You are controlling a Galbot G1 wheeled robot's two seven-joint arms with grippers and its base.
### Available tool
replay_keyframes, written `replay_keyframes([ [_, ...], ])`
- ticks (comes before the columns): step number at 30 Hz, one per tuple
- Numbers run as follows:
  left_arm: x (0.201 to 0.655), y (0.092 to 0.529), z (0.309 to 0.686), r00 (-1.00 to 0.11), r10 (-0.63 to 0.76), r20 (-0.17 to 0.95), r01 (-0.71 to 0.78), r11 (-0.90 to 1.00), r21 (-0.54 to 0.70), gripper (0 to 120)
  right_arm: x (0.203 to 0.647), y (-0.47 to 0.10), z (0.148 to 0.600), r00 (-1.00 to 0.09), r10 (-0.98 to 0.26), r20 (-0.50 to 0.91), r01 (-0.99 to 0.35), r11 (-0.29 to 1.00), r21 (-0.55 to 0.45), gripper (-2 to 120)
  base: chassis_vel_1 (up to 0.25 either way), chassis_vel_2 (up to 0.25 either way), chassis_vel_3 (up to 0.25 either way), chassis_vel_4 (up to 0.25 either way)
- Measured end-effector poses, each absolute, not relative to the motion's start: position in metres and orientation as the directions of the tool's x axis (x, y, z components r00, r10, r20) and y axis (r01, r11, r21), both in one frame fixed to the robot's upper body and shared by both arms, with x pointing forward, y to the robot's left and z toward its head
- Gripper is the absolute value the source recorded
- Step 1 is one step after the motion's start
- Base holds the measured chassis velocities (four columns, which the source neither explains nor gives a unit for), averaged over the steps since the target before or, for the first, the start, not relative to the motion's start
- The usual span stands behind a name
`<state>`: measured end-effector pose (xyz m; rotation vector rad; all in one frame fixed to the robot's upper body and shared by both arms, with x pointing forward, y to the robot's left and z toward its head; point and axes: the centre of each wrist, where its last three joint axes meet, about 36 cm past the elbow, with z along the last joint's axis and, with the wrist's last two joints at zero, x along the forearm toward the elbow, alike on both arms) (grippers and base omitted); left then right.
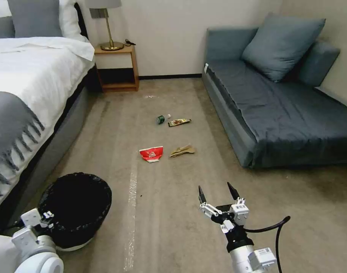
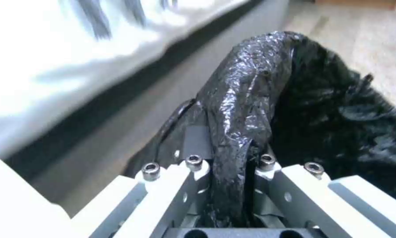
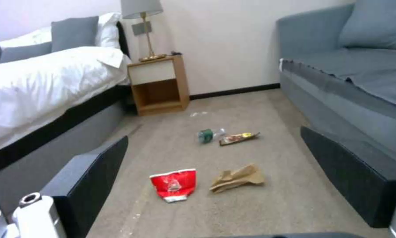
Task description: Pick up the trash bin, then pick up the garbage on the floor and place it into the trash bin.
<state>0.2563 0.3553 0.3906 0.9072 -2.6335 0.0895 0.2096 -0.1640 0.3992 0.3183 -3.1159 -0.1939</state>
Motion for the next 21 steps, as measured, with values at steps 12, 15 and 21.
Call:
replay_keyframes([
  [12, 0.242, 0.349, 0.388, -0.768, -0.611, 0.19, -0.59, 0.791, 0.161, 7, 0.212, -0.172, 0.394, -0.966, -0.251, -0.059, -0.257, 0.957, 0.135, 100, 0.0, 0.0, 0.0, 0.0],
  [15, 0.242, 0.349, 0.388, -0.769, -0.611, 0.189, -0.589, 0.791, 0.162, 7, 0.213, -0.173, 0.392, -0.965, -0.255, -0.062, -0.261, 0.956, 0.135, 100, 0.0, 0.0, 0.0, 0.0],
  [21, 0.241, 0.35, 0.385, -0.768, -0.611, 0.191, -0.586, 0.791, 0.173, 7, 0.213, -0.174, 0.389, -0.966, -0.251, -0.057, -0.257, 0.957, 0.135, 100, -0.067, 0.077, 0.075, -0.069],
])
